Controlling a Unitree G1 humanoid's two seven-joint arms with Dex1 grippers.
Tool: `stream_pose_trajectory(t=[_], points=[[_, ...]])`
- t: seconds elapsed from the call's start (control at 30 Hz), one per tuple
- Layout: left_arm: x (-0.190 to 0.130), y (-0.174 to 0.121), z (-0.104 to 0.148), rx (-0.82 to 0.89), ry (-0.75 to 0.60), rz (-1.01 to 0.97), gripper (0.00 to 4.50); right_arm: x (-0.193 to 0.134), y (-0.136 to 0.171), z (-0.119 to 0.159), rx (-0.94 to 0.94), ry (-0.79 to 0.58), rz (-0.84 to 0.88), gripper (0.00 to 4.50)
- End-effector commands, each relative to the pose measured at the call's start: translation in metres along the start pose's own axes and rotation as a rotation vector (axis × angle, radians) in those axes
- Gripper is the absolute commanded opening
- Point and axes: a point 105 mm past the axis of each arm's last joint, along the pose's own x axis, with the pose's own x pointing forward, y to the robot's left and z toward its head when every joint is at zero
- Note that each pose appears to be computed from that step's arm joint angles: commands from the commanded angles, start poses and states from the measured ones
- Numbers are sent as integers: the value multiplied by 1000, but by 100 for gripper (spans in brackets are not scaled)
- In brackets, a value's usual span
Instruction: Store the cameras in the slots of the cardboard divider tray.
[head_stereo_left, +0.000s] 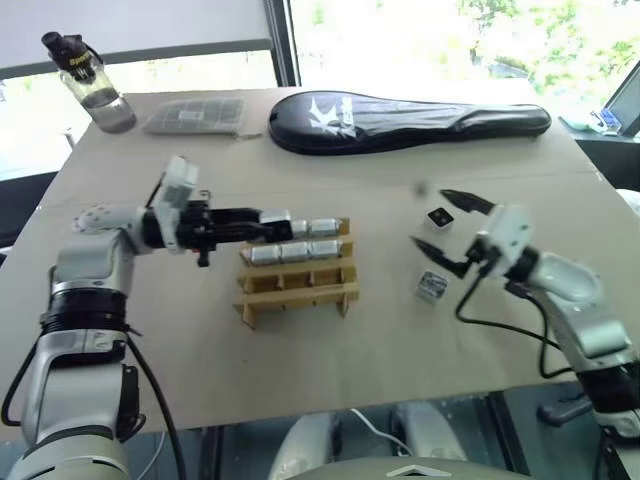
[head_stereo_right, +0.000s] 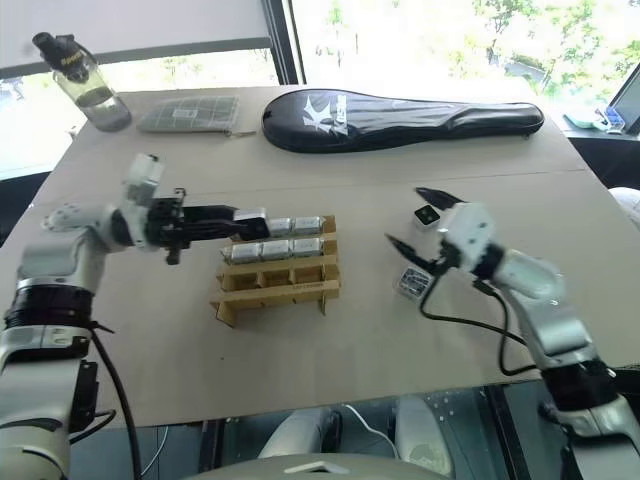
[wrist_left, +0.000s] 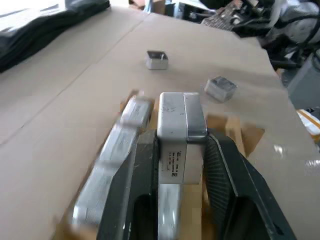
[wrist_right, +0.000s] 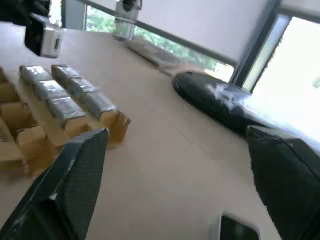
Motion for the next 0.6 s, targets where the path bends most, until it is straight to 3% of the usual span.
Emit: stream_pose_trajectory(t=[0.03, 0.23, 0.37, 0.6], points=[[-4, -8, 4, 47, -34, -35, 68, -22, 24, 10, 150, -39, 107, 440], [-6, -17, -12, 91, 30, -68, 68, -66, 62, 4, 295, -4, 286, 440], [0, -21, -17, 112, 33, -101, 68, -88, 60, 1, 284, 16, 329, 440], [9, -24, -17, 130, 22, -138, 68, -103, 49, 3, 129, -83, 342, 440]])
